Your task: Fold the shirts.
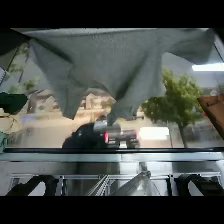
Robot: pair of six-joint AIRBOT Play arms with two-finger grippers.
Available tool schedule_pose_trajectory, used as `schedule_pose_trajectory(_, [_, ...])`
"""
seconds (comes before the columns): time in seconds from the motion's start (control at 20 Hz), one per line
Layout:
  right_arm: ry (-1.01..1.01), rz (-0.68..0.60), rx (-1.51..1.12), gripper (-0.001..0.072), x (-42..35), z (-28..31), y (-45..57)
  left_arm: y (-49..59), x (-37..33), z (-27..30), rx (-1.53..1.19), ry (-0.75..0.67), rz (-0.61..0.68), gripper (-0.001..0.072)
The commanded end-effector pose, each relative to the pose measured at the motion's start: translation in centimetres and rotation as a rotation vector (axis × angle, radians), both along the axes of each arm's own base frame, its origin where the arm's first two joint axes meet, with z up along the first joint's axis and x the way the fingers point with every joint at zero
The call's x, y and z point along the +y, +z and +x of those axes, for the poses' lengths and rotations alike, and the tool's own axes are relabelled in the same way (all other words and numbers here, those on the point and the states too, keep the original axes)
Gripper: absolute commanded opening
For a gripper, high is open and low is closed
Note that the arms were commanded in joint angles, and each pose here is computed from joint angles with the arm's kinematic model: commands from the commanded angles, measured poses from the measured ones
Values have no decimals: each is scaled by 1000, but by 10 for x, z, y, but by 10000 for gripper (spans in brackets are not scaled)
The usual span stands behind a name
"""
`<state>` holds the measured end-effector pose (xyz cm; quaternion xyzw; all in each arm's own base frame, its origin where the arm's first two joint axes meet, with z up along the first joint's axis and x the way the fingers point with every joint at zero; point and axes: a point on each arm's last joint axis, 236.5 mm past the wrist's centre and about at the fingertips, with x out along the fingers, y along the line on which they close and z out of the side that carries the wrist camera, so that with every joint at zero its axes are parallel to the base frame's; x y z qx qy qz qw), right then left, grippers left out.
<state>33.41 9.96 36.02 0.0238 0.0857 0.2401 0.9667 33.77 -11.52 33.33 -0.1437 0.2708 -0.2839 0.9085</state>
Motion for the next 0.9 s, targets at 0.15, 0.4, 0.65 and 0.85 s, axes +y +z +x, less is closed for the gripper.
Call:
schedule_pose_trajectory(0.15, [-154, -81, -281, 17, -27, -70, 71, 52, -6, -64, -126, 31, -20, 19])
schedule_pose_trajectory(0.4, [-72, 28, 27, 17, -16, 11, -25, -41, -3, -20, 224, -74, 19, 19])
schedule_pose_trajectory(0.65, [-157, 77, 419, 17, -36, 112, -212, -179, 11, 63, 515, -118, -7, 19])
schedule_pose_trajectory(0.85, [-261, 119, 540, 17, -48, 165, -307, -284, 27, 129, 622, -38, -43, 20])
